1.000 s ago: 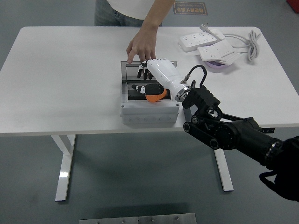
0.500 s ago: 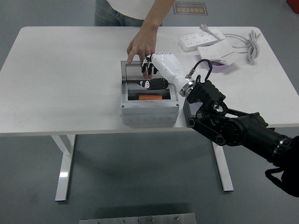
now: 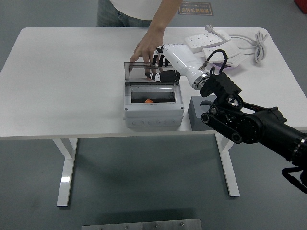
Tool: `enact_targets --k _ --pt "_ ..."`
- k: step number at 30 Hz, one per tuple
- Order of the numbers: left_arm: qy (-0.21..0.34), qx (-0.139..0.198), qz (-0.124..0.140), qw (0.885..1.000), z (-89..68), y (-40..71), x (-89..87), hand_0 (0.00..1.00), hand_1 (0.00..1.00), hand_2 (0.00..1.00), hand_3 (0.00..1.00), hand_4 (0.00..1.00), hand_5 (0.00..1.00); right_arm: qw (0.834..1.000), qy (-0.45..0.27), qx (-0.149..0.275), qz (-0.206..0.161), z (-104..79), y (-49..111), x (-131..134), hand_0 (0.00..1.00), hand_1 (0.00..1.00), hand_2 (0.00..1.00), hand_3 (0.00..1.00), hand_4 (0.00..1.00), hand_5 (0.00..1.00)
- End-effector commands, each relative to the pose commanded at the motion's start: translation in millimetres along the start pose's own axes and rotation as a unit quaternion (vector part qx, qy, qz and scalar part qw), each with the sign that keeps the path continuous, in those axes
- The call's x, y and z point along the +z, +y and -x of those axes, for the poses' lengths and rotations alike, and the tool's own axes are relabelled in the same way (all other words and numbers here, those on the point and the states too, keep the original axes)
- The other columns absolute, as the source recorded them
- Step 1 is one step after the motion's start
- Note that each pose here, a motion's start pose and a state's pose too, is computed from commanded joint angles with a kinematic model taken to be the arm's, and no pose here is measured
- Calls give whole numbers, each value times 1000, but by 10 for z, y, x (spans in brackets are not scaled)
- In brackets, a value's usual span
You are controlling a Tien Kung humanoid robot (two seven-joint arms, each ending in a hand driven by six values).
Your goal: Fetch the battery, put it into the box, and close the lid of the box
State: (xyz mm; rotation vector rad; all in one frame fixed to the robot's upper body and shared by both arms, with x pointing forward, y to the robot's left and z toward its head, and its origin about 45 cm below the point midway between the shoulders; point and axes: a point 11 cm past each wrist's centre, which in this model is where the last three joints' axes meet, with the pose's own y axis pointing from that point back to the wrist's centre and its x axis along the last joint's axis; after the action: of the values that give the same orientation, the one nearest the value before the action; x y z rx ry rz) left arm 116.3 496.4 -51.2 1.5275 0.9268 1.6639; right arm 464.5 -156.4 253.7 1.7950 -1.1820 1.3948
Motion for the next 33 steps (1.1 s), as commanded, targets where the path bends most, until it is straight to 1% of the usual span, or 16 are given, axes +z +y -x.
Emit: enact_targets --k 2,7,8,13,14,19,20,25,26,31,32,33 --pt "1 0 -1 1000 2 -3 -15 663 737 702 618 657 278 1000 -4 0 7 -50 -2 30 310 373 397 441 867 475" --pt "3 -1 -4 1000 9 -12 -54 663 737 702 618 657 278 999 -25 5 32 -177 -6 146 310 373 397 441 867 475" --pt "4 -1 -4 1000 10 -12 -59 663 736 701 617 653 277 999 -30 7 37 -195 -6 169 388 491 548 605 927 790" --pt "3 0 -6 1000 7 -14 -70 663 736 701 617 653 277 996 -64 14 60 -234 -8 258 388 491 548 605 927 790" --pt "3 0 -6 1000 5 -14 -69 663 736 699 616 649 275 995 -70 14 64 -232 -9 268 773 703 685 706 998 998" --pt "1 1 -5 1000 -4 -9 -45 663 736 699 616 649 275 992 -96 11 87 -202 -18 318 773 703 685 706 998 998" --pt "1 1 -4 1000 -7 -7 -38 663 737 699 615 647 275 991 -100 10 92 -194 -20 329 852 744 740 761 998 998" --pt "-1 2 -3 1000 -22 -1 -10 663 737 699 615 647 275 988 -114 1 106 -133 -30 330 852 744 740 761 998 998" --pt "-1 2 -2 1000 -25 0 -5 663 737 698 615 646 274 988 -115 0 106 -120 -32 321 918 790 768 815 998 998" --pt "-2 3 1 1000 -37 9 42 663 737 698 615 646 274 987 -120 -8 105 -29 -51 249 918 790 768 815 998 998" --pt "-2 3 2 1000 -40 11 52 663 736 698 615 646 276 987 -120 -11 105 -9 -56 232 985 830 802 851 998 998" --pt "-3 3 3 1000 -42 13 61 663 736 698 615 646 276 987 -120 -13 104 11 -59 213 985 830 802 851 998 998"
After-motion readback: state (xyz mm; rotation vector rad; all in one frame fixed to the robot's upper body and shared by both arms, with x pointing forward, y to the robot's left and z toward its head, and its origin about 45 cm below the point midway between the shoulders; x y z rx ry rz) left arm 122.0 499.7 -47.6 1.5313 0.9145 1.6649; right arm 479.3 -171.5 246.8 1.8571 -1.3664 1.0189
